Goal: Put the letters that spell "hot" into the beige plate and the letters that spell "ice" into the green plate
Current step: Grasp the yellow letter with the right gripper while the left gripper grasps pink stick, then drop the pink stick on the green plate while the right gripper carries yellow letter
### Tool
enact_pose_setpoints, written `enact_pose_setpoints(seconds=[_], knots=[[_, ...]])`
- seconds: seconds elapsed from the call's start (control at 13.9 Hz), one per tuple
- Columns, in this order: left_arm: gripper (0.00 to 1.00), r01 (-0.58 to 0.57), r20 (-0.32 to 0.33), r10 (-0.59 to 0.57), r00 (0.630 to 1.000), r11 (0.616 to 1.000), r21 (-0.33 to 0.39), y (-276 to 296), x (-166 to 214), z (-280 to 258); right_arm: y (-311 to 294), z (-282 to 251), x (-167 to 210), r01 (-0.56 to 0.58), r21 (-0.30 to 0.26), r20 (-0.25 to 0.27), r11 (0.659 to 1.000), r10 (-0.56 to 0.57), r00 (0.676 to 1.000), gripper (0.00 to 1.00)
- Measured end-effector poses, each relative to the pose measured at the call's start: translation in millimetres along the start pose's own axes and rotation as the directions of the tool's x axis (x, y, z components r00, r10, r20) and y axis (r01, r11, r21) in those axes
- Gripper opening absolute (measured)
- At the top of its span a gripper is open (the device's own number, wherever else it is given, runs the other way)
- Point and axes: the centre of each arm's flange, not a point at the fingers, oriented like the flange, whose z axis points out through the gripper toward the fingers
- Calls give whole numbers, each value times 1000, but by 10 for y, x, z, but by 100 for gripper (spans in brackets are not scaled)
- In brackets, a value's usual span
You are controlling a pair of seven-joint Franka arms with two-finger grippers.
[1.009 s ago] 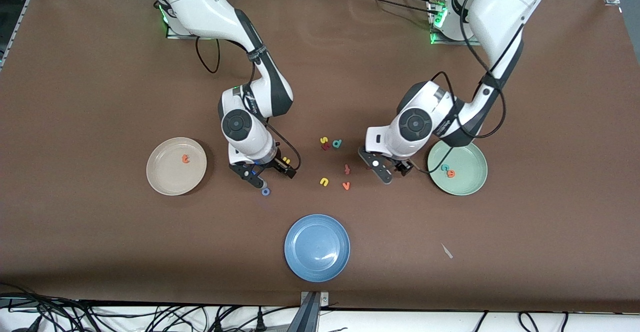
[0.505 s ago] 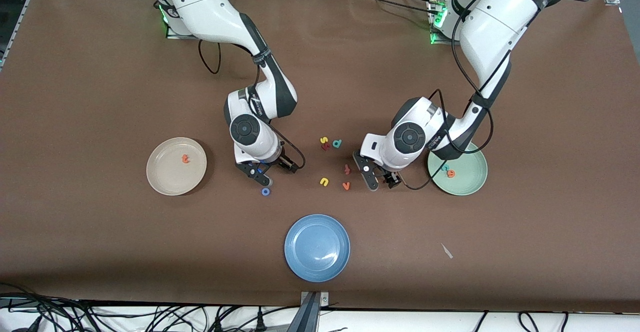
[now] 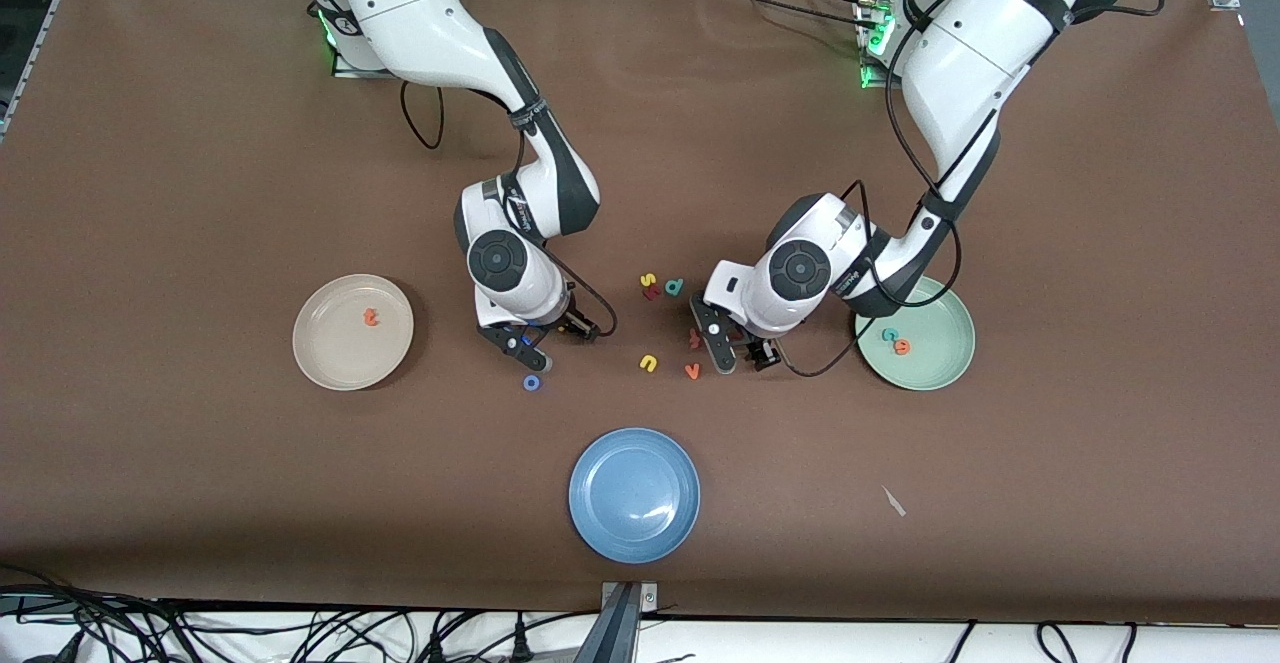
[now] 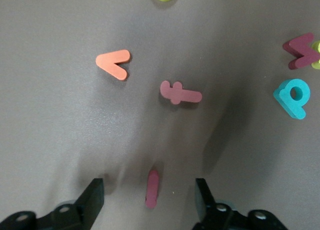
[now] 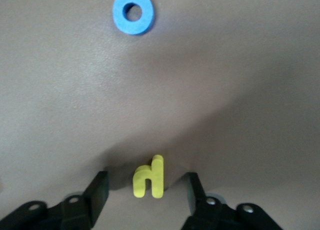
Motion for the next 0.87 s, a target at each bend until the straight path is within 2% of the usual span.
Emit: enact_pose_setpoints(seconds=[0.07, 0.22, 0.43, 0.72, 0.87], knots=[[63, 0, 1, 0, 1000, 1000, -1, 0, -2, 8, -9, -4, -4, 1, 1, 0, 1000, -1, 1000, 69], [39, -5, 2, 5, 1000, 1000, 4, -1, -1, 10, -12, -11, -1, 1, -1, 2, 1000, -1, 1000, 54], [7, -24, 8, 24, 1000, 1000, 17, 18, 19, 9, -18, -22, 1, 2, -1, 3, 1000, -2, 1000, 48], [7, -24, 14, 23, 1000, 1000, 17, 11, 22, -6, -6, -24, 13, 2, -9, 5, 1000, -2, 1000, 42], [7, -8, 38, 8, 999, 1000, 12, -83, -29, -90, 2, -27, 19, 3, -14, 7, 1000, -3, 1000, 38]])
